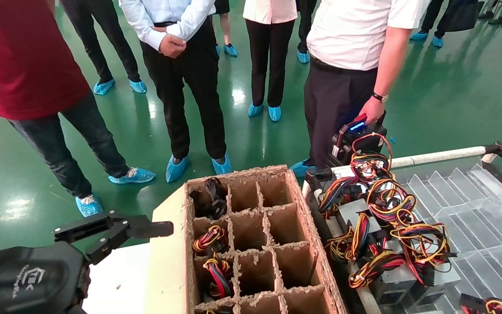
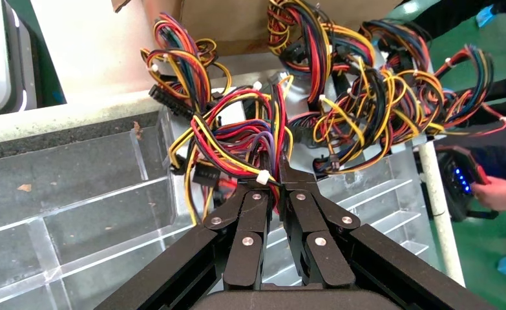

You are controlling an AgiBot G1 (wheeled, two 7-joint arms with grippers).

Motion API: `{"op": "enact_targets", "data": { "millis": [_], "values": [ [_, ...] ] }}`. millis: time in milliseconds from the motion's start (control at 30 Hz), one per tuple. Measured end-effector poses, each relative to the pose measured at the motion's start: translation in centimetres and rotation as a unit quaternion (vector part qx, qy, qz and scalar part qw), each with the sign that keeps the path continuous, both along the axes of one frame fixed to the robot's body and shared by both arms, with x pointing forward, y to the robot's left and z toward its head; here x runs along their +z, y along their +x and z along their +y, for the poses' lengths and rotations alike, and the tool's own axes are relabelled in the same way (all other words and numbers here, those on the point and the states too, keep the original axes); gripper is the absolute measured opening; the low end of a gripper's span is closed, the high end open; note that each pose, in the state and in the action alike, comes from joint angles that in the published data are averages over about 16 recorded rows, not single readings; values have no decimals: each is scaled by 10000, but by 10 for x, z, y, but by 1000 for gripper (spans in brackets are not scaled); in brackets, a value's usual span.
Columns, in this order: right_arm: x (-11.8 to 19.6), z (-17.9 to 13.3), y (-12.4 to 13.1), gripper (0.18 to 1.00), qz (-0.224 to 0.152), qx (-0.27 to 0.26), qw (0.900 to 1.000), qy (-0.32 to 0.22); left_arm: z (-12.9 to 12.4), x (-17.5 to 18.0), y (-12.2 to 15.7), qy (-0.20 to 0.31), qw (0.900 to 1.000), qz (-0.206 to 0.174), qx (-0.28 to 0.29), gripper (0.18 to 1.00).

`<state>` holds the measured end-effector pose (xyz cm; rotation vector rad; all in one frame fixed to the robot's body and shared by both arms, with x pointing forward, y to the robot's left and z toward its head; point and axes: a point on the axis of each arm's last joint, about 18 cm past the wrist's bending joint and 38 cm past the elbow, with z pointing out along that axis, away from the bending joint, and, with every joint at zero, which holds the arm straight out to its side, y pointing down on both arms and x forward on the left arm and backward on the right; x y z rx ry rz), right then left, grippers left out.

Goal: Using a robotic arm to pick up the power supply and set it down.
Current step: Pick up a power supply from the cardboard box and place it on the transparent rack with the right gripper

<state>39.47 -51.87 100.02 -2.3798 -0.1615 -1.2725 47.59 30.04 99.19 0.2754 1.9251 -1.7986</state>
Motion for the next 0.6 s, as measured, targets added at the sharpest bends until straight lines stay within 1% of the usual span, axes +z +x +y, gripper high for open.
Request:
{"op": "enact_targets", "data": {
  "millis": [600],
  "values": [
    [-16, -17, -5, 192, 151, -110, 9996, 209, 0, 0, 0, 0, 10000, 0, 0, 1001]
  ]
}}
